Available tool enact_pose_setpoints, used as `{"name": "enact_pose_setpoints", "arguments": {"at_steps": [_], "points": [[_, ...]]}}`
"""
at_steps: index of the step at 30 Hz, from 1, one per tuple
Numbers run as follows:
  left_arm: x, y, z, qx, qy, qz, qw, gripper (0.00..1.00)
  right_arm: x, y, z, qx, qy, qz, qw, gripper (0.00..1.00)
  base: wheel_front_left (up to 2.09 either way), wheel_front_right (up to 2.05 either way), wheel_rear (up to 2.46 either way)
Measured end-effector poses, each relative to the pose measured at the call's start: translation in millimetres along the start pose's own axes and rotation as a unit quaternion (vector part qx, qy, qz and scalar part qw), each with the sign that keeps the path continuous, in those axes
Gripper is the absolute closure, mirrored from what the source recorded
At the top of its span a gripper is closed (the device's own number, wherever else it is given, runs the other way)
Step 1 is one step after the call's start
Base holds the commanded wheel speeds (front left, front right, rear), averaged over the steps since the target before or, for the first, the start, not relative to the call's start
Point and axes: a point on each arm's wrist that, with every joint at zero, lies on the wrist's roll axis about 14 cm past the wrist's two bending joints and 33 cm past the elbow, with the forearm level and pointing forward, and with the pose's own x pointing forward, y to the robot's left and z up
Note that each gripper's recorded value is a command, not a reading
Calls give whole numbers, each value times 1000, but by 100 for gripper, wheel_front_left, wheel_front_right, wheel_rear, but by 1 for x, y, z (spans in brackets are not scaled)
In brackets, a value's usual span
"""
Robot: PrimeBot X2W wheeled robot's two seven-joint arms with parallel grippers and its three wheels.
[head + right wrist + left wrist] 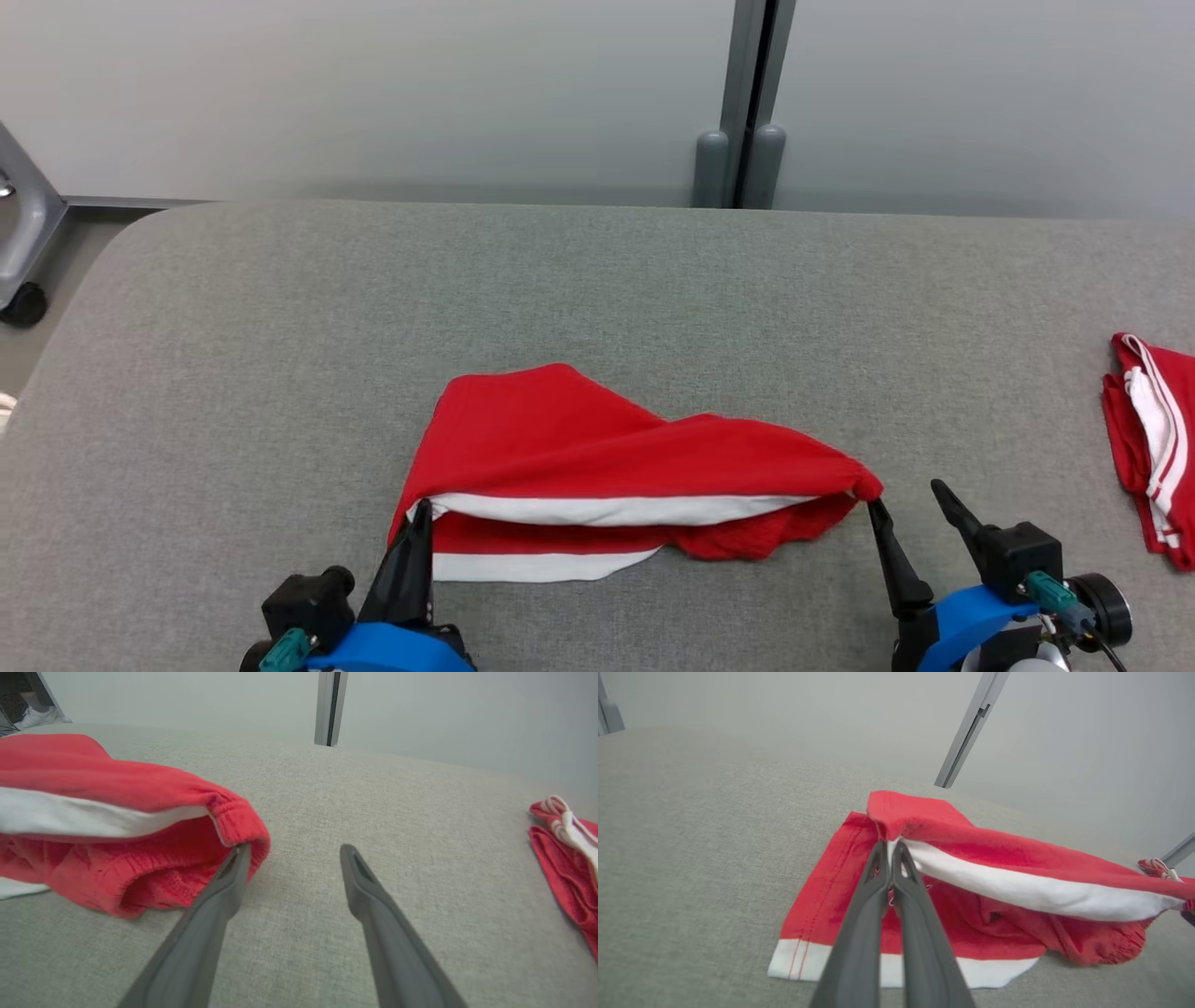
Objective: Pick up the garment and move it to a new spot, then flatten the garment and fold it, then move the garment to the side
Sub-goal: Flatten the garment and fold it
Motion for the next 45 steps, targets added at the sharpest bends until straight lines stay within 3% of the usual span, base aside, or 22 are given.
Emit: {"name": "enact_pose_setpoints", "arguments": {"at_steps": [7, 8, 9, 10, 11, 16, 25, 30, 45], "points": [[-21, 37, -19, 9, 26, 70, 997, 100, 4, 22, 0, 3, 1, 29, 1000, 0, 0, 0, 0], [-23, 41, -23, 12, 33, 77, 996, 86, 4, 25, -1, 3, 3, 32, 999, 0, 0, 0, 0], [-25, 45, -28, 15, 43, 85, 995, 80, 3, 27, -3, 3, 4, 35, 999, 0, 0, 0, 0], [-27, 48, -34, 16, 53, 94, 994, 57, 2, 27, -3, 2, 6, 36, 999, 0, 0, 0, 0], [-30, 52, -41, 18, 64, 101, 993, 0, 1, 29, -4, 1, 7, 39, 999, 0, 0, 0, 0], [-30, 62, -47, 33, 77, 130, 988, 0, -6, 29, -11, -1, 15, 45, 999, 0, 0, 0, 0], [-20, 54, -33, 52, 56, 119, 990, 0, -33, 49, -18, 12, 19, 91, 996, 0, 0, 0, 0], [-15, 49, -23, 63, 41, 108, 991, 0, -44, 76, -15, 35, 15, 139, 990, 0, 0, 0, 0], [-21, 49, -11, 66, 20, 106, 992, 0, -30, 101, 9, 52, -11, 190, 980, 0, 0, 0, 0]]}}
